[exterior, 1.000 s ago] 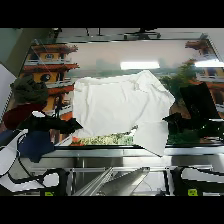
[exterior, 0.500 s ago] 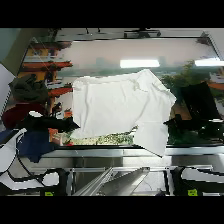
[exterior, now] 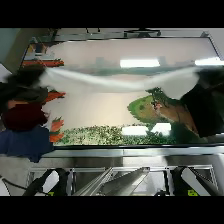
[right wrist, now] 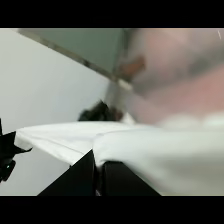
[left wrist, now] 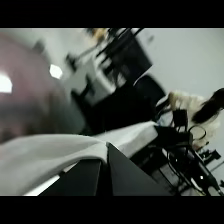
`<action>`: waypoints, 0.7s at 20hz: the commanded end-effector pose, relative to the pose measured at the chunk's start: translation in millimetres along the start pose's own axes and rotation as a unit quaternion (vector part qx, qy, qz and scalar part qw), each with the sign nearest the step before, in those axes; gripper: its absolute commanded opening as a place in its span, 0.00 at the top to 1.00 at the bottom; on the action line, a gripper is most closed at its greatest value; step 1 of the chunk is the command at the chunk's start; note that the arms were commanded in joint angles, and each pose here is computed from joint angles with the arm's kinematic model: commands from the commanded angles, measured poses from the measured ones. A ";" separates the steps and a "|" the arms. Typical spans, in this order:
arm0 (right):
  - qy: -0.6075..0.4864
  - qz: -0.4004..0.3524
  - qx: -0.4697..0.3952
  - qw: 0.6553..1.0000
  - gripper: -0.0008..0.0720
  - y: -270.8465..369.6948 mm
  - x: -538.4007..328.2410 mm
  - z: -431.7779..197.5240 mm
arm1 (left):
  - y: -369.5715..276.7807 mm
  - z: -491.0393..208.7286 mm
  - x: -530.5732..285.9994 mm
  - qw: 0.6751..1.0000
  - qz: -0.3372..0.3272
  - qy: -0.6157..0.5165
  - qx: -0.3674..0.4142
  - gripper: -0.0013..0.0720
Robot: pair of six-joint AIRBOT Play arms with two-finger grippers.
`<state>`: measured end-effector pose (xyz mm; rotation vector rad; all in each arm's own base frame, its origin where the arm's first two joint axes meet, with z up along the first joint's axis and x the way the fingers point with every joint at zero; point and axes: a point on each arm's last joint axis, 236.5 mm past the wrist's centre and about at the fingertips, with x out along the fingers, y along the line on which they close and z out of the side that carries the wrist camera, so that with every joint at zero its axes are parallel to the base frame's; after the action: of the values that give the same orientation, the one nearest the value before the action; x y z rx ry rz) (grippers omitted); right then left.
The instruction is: Fold the shirts.
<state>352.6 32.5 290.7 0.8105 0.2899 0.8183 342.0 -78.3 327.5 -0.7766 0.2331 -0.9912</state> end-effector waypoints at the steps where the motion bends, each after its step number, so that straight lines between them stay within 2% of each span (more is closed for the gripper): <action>1: -0.137 0.061 -0.237 0.960 0.96 203.5 -24.2 67.4 | -216.2 75.6 -47.1 0.954 -0.143 -0.144 0.222 0.94; 3: -0.185 0.013 -0.359 0.915 0.96 268.5 -34.2 75.9 | -260.1 89.7 -70.4 0.935 -0.139 -0.188 0.267 0.94; 5: -0.198 -0.073 -0.436 0.875 0.96 287.4 -37.4 84.9 | -256.5 99.2 -77.9 0.937 -0.089 -0.189 0.281 0.94; 6: -0.193 -0.102 -0.445 0.869 0.96 284.7 -37.6 88.0 | -246.6 102.3 -76.5 0.942 -0.072 -0.181 0.274 0.94; 8: -0.178 -0.120 -0.437 0.873 0.96 268.3 -37.8 92.1 | -200.6 100.6 -58.3 0.960 -0.012 -0.128 0.248 0.94; 10: -0.132 -0.113 -0.401 0.900 0.96 229.4 -29.6 92.9 | -137.5 84.0 -25.5 0.978 0.037 -0.047 0.199 0.94; 14: 0.024 -0.142 -0.292 0.946 0.96 82.8 22.7 60.4 | -3.0 46.0 37.9 0.986 0.110 0.069 0.103 0.94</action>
<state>301.0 49.3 476.3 0.1826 -0.0643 0.5869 318.6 -68.0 449.2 -0.5188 0.0713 -0.9278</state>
